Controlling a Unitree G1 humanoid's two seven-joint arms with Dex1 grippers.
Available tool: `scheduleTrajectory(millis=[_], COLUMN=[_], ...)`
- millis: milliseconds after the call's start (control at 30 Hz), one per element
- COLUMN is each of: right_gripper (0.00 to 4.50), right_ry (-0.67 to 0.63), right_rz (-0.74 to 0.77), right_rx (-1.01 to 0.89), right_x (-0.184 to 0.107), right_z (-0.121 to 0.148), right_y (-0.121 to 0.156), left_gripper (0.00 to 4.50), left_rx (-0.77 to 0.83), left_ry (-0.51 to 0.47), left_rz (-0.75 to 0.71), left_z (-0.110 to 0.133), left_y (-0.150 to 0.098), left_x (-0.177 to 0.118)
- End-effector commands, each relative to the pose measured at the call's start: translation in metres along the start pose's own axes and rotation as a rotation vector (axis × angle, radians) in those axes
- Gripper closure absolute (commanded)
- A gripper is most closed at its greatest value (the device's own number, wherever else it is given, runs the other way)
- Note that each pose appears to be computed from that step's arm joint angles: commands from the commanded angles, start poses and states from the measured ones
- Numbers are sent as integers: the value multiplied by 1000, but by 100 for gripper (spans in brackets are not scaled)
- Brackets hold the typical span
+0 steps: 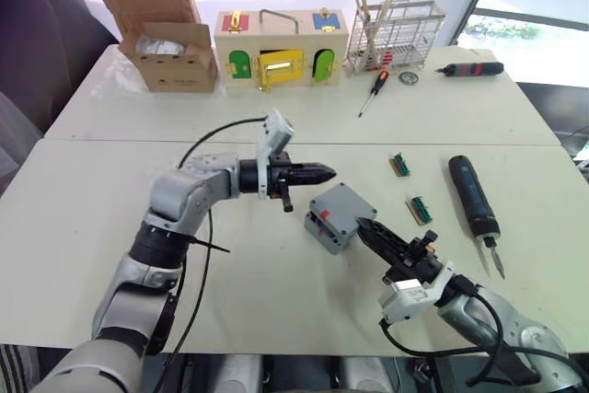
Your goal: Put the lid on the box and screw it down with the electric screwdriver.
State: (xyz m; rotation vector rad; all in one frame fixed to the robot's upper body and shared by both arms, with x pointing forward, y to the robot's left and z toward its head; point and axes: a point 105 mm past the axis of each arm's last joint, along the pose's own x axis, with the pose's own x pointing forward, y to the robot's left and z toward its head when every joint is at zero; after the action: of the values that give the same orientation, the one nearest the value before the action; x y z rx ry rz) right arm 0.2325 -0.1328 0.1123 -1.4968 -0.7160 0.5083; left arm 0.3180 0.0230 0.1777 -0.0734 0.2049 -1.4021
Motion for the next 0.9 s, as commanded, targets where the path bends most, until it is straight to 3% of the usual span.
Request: scheduleTrajectory(millis=[33,733,900], right_gripper=[431,431,431], right_ry=[-49,-94,-82], right_rz=[-37,30,16], right_rx=[-23,7,0], right_x=[3,1,3], right_z=[3,-1,-4], right_y=[-7,11,10], left_gripper=[447,447,447], left_rx=[70,109,108], left_ry=[3,141,98], left_rz=[-27,-65,-60], left_z=[6,-31,-22], left_y=[-6,-9,-9], left_x=[2,10,13])
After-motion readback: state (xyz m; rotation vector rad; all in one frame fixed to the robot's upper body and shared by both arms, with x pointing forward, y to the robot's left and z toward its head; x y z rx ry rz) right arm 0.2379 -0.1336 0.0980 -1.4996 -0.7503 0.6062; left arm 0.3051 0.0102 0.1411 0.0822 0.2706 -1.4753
